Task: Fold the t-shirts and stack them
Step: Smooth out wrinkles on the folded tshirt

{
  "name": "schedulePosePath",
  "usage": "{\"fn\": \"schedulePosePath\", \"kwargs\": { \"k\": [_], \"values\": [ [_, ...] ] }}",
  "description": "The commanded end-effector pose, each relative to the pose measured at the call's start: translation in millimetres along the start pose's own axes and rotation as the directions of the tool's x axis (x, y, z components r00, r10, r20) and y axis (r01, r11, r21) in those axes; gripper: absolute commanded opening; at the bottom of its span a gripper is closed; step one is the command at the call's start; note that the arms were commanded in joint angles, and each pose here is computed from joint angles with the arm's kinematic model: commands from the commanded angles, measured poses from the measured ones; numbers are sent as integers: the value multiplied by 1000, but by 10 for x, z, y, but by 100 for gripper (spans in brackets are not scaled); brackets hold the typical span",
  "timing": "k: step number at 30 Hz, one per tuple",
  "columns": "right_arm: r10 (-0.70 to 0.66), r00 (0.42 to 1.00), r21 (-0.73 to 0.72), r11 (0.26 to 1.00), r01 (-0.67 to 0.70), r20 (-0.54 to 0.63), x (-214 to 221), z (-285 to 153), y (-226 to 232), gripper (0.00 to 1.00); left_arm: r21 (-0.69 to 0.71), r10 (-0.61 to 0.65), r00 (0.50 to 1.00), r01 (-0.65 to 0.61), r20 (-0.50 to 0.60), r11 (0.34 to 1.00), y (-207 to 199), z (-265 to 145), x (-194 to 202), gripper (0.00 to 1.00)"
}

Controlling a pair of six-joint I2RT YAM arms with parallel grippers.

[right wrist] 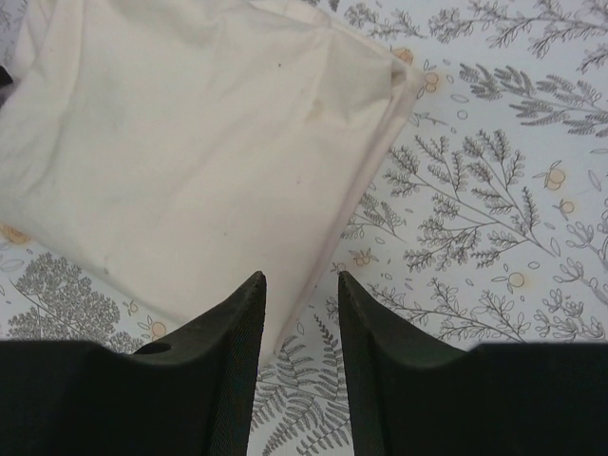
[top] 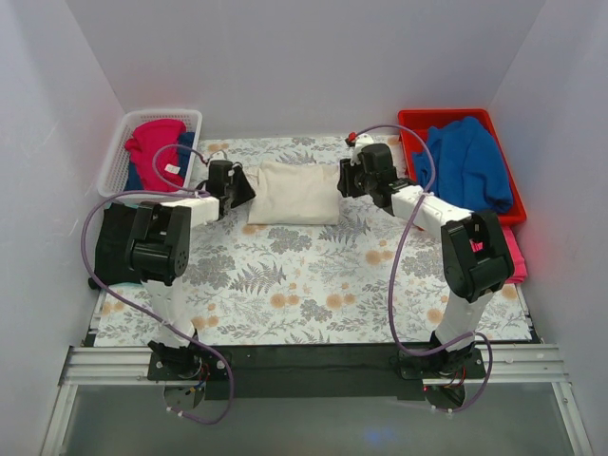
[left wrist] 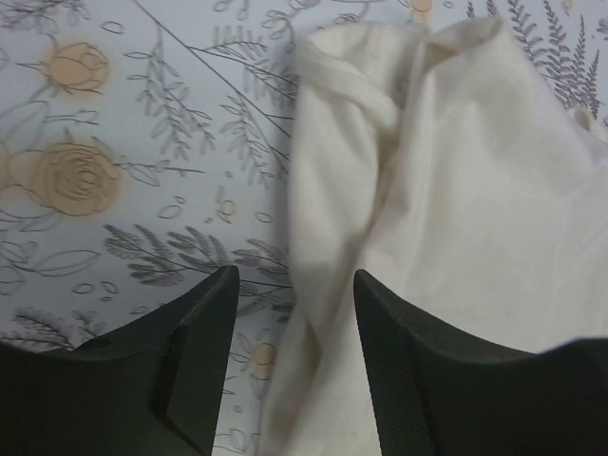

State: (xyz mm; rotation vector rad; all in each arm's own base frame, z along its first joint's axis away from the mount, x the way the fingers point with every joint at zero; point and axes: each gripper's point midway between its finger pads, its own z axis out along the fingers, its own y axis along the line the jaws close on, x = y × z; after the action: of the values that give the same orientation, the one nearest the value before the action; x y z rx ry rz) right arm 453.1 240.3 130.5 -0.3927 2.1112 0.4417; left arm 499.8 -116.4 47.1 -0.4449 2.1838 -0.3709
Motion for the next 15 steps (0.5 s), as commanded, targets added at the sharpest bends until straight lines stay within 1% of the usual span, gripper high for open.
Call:
{"fn": "schedulePosePath", "kwargs": {
  "k": [1, 3, 4, 7, 8, 10, 11, 15],
  "values": [
    [-2, 1000, -32, 999, 3, 28, -56, -92, 82, 43, 111, -36, 999, 31, 35, 993, -34, -104, -281, 52],
    [0, 1000, -34, 999, 0, 13, 9, -73, 91, 43, 135, -46, 999, 43, 23, 990, -14, -68, -316, 54],
    [3, 1000, -35, 999, -3, 1, 68, -62, 99, 43, 170, -51, 999, 51, -6, 984, -20, -49, -288, 54],
    [13, 1000, -30, 999, -13, -14, 141, -39, 90, 43, 204, -57, 996, 71, -70, 976, 0, 103, -216, 55],
    [16, 1000, -28, 999, -16, -20, 174, -34, 92, 42, 226, -55, 992, 79, -111, 971, -6, 158, -105, 55],
    [19, 999, -27, 999, -20, -27, 204, -21, 88, 42, 259, -58, 989, 92, -136, 961, -39, 194, -87, 55],
    [20, 999, -25, 999, -20, -31, 221, -18, 82, 42, 299, -62, 984, 111, -169, 948, -101, 188, -31, 55],
    [18, 999, -15, 1000, -18, -40, 267, -6, 58, 42, 358, -85, 968, 168, -234, 918, -149, 182, 115, 56]
  ]
}}
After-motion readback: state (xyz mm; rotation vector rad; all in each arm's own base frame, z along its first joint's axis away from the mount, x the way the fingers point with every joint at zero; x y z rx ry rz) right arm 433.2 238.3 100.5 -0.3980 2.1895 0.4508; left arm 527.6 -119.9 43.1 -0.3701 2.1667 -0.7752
